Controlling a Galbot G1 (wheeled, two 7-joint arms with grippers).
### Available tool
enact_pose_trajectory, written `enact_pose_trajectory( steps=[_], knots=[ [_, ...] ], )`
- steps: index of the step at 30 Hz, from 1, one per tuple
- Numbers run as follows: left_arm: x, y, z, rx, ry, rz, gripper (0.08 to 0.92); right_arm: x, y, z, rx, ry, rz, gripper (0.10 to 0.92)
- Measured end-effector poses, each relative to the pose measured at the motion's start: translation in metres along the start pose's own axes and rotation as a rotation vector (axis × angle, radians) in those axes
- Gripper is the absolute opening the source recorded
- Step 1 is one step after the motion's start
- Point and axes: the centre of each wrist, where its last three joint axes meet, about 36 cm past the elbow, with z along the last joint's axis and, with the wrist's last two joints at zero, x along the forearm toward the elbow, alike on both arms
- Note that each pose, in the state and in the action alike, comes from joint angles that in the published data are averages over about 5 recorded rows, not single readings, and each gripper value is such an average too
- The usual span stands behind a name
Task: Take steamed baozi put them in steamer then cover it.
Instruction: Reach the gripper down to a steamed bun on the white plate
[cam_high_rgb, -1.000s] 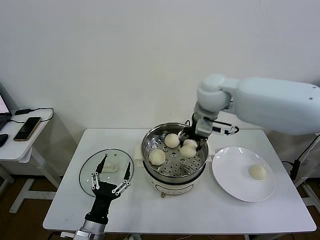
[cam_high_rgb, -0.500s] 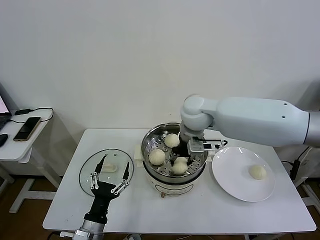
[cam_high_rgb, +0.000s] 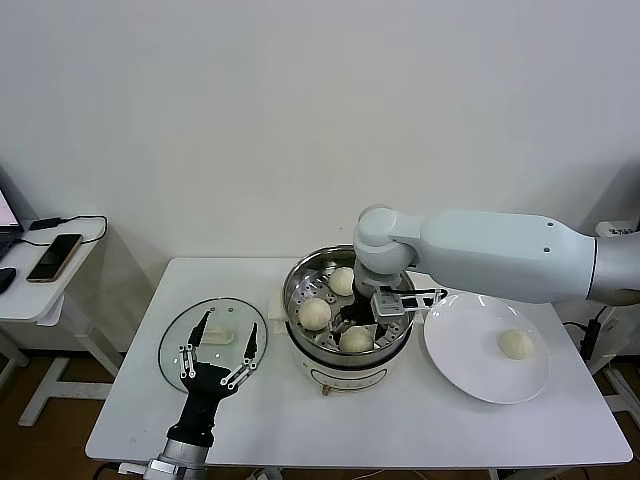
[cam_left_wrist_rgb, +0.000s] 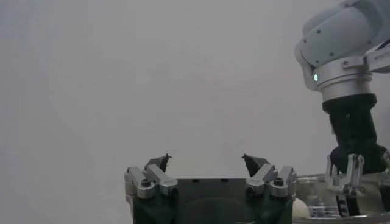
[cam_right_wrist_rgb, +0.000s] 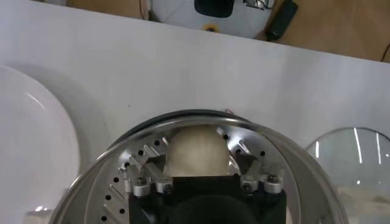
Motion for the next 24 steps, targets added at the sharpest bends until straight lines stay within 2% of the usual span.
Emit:
enact_pose_trajectory(
  steps=[6,10,18,24],
  knots=[
    [-0.001,-0.002,0.002,0.003,0.003,0.003,0.823,0.028,0.012,0.011,-0.084,0.046,0.011,0.823],
    [-0.001,-0.003,0.002,0.006,0.005,0.005,0.823,0.054,0.042,0.030,-0.274,0.065,0.033,0.823],
    [-0.003,-0.005,-0.002,0.009,0.000,0.009,0.823,0.086,0.152,0.068,-0.836,0.068,0.114,0.823],
    [-0.003,-0.005,-0.003,0.008,0.003,0.009,0.823,0.085,0.250,0.074,-1.205,0.073,0.131,0.823]
  ],
)
